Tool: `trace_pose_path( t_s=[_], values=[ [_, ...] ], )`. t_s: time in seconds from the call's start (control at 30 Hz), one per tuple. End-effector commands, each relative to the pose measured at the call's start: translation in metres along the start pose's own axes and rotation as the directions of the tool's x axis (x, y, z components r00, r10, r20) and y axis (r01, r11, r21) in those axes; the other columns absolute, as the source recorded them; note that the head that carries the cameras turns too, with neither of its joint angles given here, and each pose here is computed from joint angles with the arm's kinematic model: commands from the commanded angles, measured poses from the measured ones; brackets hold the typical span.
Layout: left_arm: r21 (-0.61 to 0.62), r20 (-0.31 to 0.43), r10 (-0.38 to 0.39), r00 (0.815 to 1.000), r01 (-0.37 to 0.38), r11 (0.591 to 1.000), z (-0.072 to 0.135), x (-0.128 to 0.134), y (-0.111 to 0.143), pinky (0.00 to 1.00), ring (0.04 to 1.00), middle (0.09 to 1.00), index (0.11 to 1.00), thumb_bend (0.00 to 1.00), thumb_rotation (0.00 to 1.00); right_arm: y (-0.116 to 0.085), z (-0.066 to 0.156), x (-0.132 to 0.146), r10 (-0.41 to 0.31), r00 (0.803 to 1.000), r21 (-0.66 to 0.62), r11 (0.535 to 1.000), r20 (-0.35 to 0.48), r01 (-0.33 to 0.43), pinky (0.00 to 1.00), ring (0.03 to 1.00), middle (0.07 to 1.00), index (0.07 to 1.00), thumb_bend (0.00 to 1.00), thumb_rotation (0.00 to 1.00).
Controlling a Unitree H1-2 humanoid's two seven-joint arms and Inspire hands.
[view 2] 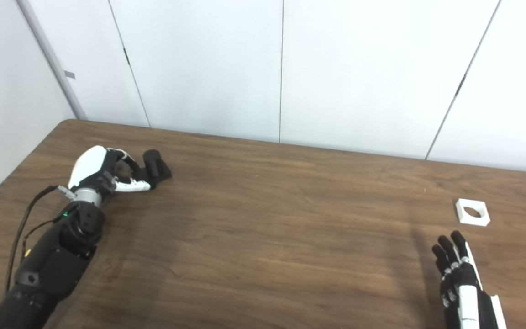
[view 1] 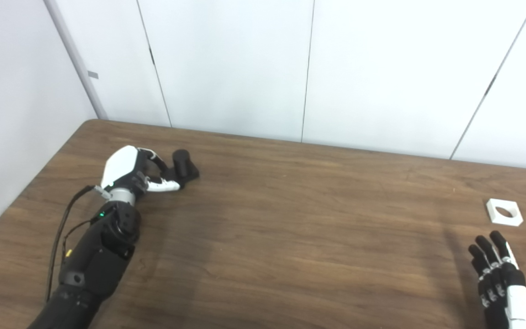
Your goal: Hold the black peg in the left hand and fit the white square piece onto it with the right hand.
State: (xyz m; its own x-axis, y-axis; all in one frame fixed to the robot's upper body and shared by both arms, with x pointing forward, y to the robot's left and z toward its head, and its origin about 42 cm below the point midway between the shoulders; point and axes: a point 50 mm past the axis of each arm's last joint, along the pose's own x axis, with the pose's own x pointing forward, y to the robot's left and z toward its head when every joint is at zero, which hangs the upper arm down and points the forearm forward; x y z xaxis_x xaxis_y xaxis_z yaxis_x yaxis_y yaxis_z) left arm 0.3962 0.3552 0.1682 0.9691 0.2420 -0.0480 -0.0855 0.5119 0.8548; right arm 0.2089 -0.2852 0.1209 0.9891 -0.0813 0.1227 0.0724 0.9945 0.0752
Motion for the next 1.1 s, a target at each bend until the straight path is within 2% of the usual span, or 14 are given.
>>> trace_pose_path(
  t_s=[0.0,0.23,0.4,0.7,0.83,0.9,1.07],
  values=[
    [-0.026,0.061,-0.125,0.990,0.127,0.992,0.010,-0.014,-0.026,0.77,0.862,0.794,0.487,0.52,0.04,0.001,0.000,-0.021,-0.026,1.000,0.003,1.000,-0.008,0.026,1.00,0.946,0.941,0.957,0.50,0.90],
    [-0.016,0.125,-0.167,0.978,0.170,0.985,0.022,-0.032,-0.034,0.78,0.865,0.795,0.488,0.52,0.04,0.002,-0.002,-0.021,-0.039,0.999,-0.012,0.999,-0.015,0.039,0.99,0.941,0.936,0.946,0.51,0.90],
    [0.005,0.209,-0.206,0.956,0.209,0.978,0.037,-0.048,-0.040,0.80,0.869,0.801,0.488,0.52,0.04,0.003,-0.003,-0.020,-0.030,0.999,-0.012,0.999,-0.014,0.030,0.99,0.943,0.939,0.956,0.50,0.91],
    [0.100,0.357,-0.279,0.891,0.261,0.960,0.062,-0.077,-0.058,0.82,0.871,0.804,0.488,0.52,0.04,0.007,-0.008,-0.018,-0.021,1.000,-0.012,1.000,-0.010,0.021,0.97,0.934,0.933,0.950,0.50,0.90],
    [0.150,0.433,-0.303,0.849,0.263,0.953,0.075,-0.094,-0.068,0.83,0.866,0.800,0.488,0.52,0.05,0.011,-0.007,-0.017,-0.024,1.000,-0.004,1.000,-0.017,0.024,0.95,0.928,0.927,0.946,0.52,0.88],
    [0.192,0.465,-0.316,0.827,0.254,0.948,0.080,-0.102,-0.073,0.91,0.866,0.799,0.488,0.52,0.05,0.014,-0.006,-0.016,-0.028,0.999,0.010,1.000,-0.018,0.028,0.95,0.923,0.921,0.937,0.52,0.87],
    [0.255,0.523,-0.335,0.784,0.231,0.939,0.088,-0.117,-0.086,0.98,0.860,0.791,0.488,0.52,0.05,0.020,-0.003,-0.012,-0.018,1.000,0.000,1.000,-0.010,0.018,0.96,0.930,0.930,0.948,0.52,0.87]
  ],
)
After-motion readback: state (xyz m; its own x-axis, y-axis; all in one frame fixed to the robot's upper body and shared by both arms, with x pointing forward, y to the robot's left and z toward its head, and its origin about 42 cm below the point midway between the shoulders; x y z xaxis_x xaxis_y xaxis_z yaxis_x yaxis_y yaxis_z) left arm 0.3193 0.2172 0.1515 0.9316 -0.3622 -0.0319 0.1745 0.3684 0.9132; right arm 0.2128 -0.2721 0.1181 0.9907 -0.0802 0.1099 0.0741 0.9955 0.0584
